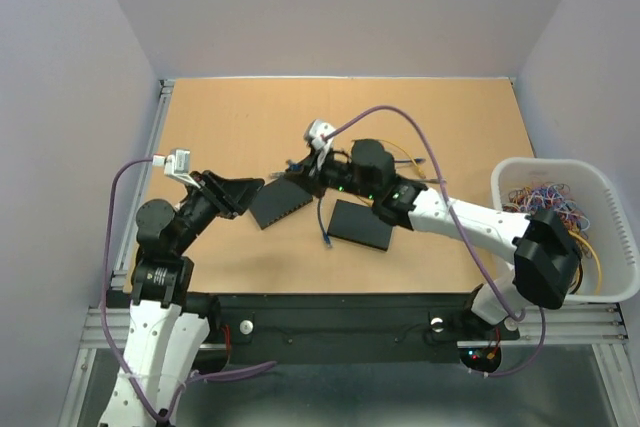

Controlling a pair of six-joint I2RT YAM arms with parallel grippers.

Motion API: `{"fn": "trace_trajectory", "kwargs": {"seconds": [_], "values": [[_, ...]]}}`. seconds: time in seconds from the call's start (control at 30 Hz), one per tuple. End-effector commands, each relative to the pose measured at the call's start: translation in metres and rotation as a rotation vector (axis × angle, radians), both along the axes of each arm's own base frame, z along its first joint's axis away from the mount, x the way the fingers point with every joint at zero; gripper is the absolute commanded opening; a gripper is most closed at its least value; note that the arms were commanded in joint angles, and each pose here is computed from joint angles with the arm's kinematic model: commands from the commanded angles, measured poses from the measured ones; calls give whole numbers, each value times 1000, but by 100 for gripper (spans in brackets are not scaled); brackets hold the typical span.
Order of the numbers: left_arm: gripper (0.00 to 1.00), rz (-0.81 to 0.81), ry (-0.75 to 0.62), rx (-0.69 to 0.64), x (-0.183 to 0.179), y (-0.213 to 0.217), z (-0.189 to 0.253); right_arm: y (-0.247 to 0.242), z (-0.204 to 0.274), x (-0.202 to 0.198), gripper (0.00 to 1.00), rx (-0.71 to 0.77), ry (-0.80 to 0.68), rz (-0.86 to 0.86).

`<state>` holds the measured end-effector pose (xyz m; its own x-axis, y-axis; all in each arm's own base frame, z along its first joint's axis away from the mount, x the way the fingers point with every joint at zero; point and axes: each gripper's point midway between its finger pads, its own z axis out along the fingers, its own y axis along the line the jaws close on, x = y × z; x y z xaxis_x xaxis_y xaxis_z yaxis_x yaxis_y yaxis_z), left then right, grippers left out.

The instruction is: Insert the plug into the switch port

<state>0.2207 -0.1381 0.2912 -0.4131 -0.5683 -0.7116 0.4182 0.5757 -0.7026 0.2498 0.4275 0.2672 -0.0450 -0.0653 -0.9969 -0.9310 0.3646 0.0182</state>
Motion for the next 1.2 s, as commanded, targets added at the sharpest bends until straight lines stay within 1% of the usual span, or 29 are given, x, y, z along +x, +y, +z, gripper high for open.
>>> {"fn": "trace_trajectory", "kwargs": {"seconds": [0.0, 0.03, 0.1, 0.23, 0.33, 0.57, 0.7, 0.83, 1.17], "values": [[57, 3, -240, -11, -10, 2, 36, -6, 58, -25, 0, 139, 79, 220], [60, -5, -288, -18, -16, 2, 44, -6, 60, -32, 0, 144, 104, 281], [62, -27, -308, -24, -21, -1, 40, -3, 64, -37, 0, 147, 128, 344], [64, -89, -399, -49, -31, -8, 49, 3, 60, -56, 0, 129, 203, 508], [64, -92, -445, -55, -34, -8, 51, 7, 58, -64, 0, 115, 243, 599], [64, -148, -516, -90, -46, -14, 58, 12, 54, -69, 0, 104, 287, 668], [63, -154, -526, -94, -48, -14, 58, 14, 55, -71, 0, 113, 302, 697], [61, -156, -502, -100, -42, -15, 51, 16, 56, -74, 0, 120, 328, 728], [56, -155, -438, -102, -25, -18, 37, 18, 62, -76, 0, 143, 333, 761]]}}
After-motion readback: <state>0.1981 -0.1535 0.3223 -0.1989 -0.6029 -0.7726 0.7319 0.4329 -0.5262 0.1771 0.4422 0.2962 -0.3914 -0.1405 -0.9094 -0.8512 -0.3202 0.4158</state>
